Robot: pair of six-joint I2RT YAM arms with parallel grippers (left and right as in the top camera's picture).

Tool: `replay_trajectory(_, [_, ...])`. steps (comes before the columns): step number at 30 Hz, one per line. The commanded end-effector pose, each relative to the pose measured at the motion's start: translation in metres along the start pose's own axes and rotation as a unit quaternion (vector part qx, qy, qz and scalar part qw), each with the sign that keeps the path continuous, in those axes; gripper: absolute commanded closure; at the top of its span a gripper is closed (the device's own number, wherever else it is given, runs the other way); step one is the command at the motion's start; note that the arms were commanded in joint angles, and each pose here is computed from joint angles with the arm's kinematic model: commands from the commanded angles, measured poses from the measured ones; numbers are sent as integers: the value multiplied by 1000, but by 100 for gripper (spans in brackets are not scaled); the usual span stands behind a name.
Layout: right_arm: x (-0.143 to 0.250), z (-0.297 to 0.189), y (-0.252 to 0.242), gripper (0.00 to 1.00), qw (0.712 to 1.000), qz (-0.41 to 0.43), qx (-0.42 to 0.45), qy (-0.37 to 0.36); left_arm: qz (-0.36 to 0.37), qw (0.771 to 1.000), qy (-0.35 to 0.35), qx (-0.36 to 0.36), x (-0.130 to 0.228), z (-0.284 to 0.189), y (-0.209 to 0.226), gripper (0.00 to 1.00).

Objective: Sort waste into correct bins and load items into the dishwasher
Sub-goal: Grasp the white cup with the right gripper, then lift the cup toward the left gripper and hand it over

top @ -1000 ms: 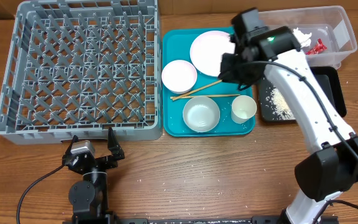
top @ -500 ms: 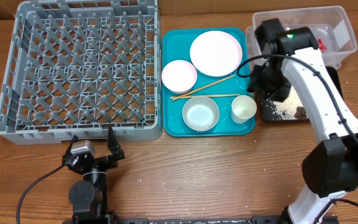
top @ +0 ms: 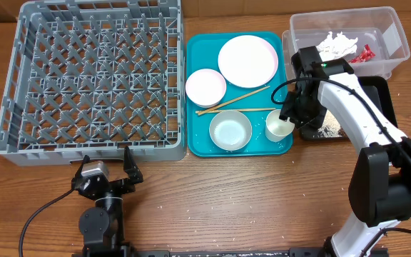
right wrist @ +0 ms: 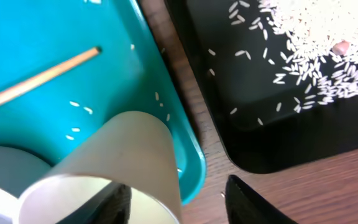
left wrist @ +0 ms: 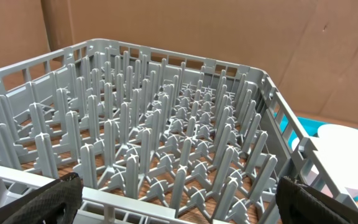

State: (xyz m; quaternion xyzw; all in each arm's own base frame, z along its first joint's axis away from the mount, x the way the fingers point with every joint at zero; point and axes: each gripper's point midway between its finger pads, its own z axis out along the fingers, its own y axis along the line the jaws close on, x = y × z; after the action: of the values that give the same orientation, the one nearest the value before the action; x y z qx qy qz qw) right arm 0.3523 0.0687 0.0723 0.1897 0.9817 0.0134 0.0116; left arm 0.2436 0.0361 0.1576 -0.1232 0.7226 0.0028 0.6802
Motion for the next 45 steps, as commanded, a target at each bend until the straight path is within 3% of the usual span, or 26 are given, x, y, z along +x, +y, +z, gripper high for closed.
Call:
replay_trajectory(1, [-1, -2, 3, 57, 1000, -1, -9, -9, 13, 1000, -2, 1, 0, 0, 0, 0])
replay_trajectory(6, [9, 13, 3, 65, 1000, -16, -15, 6, 13, 1000, -2, 1, 0, 0, 0, 0])
replay_trajectory(7, [9, 14, 3, 71, 1000, -18, -15, 6, 13, 1000, -2, 1, 0, 0, 0, 0])
replay_trajectory(8, [9, 13, 3, 87, 1000, -17, -16, 5, 13, 1000, -2, 1, 0, 0, 0, 0])
replay_trajectory(9, [8, 13, 3, 95, 1000, -17, -16, 5, 13, 1000, -2, 1, 0, 0, 0, 0])
replay_trajectory(17, [3, -49, 12, 96, 999, -43, -33, -2, 13, 1000, -2, 1, 0, 0, 0, 0])
replay_trajectory(26, [12, -154, 52, 96, 973, -100, -199, -62, 5, 1000, -25, 5, -12, 0, -2, 0])
replay_trajectory(29, [14, -167, 62, 96, 963, -110, -236, -72, -142, 981, -86, 99, -49, -8, -31, 0])
replay_trajectory(31, [16, -173, 73, 96, 952, -130, -266, -71, -259, 945, -92, 179, -68, -18, -53, 0])
replay_trajectory(36, [16, -186, 91, 96, 930, -161, -320, -79, -375, 898, -48, 226, -67, -22, -67, 0])
replay_trajectory(37, [18, -192, 99, 96, 918, -178, -344, -81, -329, 907, -74, 252, -78, -29, -74, 0])
replay_trajectory(38, [18, -196, 103, 96, 913, -183, -356, -82, -210, 918, -108, 318, -90, -47, -97, 0])
replay_trajectory(42, [18, -215, 121, 96, 879, -216, -414, -97, -178, 905, -47, 384, -84, -52, -124, 0])
replay_trajectory(45, [18, -221, 125, 96, 870, -222, -428, -101, -95, 894, -28, 437, -112, -52, -150, 0])
